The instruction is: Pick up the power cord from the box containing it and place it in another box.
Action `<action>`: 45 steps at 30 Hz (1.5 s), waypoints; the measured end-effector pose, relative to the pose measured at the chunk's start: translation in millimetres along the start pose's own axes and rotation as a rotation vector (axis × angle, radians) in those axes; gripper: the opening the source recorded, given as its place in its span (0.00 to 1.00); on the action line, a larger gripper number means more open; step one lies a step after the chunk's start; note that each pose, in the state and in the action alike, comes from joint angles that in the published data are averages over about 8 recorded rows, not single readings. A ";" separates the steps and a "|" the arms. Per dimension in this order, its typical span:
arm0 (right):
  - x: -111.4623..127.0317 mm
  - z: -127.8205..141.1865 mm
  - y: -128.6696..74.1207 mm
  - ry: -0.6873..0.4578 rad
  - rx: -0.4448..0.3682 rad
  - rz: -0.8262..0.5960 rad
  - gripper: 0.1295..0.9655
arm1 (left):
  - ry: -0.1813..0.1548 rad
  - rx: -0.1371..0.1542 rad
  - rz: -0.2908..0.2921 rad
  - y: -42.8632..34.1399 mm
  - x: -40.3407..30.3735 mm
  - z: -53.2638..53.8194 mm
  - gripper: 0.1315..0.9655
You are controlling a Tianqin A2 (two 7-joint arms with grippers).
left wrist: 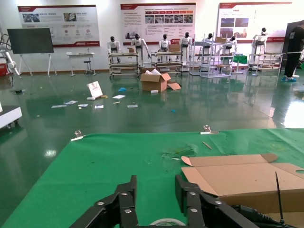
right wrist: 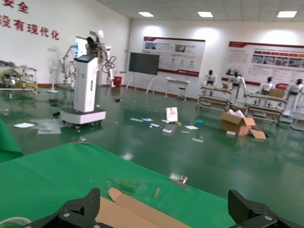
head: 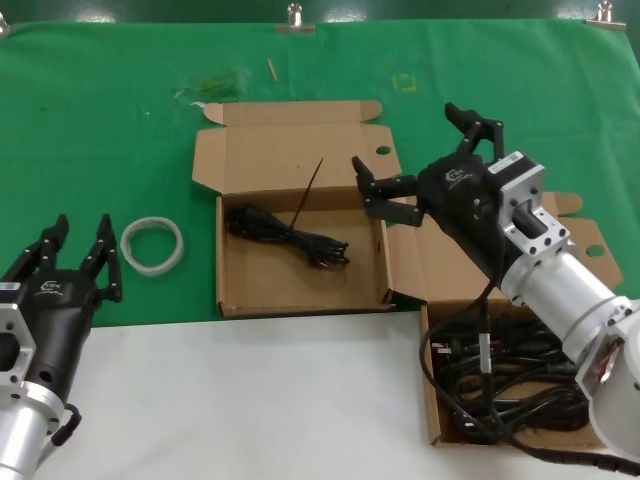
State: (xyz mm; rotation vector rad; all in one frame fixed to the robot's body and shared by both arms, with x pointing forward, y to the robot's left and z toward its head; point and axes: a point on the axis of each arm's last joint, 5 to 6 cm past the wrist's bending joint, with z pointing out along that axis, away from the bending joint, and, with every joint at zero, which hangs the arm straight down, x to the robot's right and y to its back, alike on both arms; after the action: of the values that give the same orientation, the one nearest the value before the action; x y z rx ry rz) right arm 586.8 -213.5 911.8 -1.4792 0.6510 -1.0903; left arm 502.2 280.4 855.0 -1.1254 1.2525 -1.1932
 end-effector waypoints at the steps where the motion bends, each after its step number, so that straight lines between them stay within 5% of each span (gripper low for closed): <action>1: -0.1 -1.1 0.7 0.006 0.000 0.004 0.88 | 0.000 0.000 0.000 0.0 0.0 0.0 0.16; 7: -0.2 -8.4 5.4 0.042 -0.003 0.031 0.97 | 0.000 0.000 0.000 0.0 0.0 0.0 0.28; 28: 2.1 -39.8 24.1 0.182 -0.029 0.110 1.00 | 0.000 0.000 0.000 0.0 0.0 0.0 0.82; 45: 5.9 -72.4 41.2 0.309 -0.069 0.158 1.00 | 0.000 0.000 0.000 0.0 0.0 0.0 0.98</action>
State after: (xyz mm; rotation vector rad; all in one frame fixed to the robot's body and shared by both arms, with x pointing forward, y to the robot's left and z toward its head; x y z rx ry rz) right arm 531.9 -260.0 869.6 -1.3025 1.0128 -1.1922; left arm 502.2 280.4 855.0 -1.1252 1.2526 -1.1929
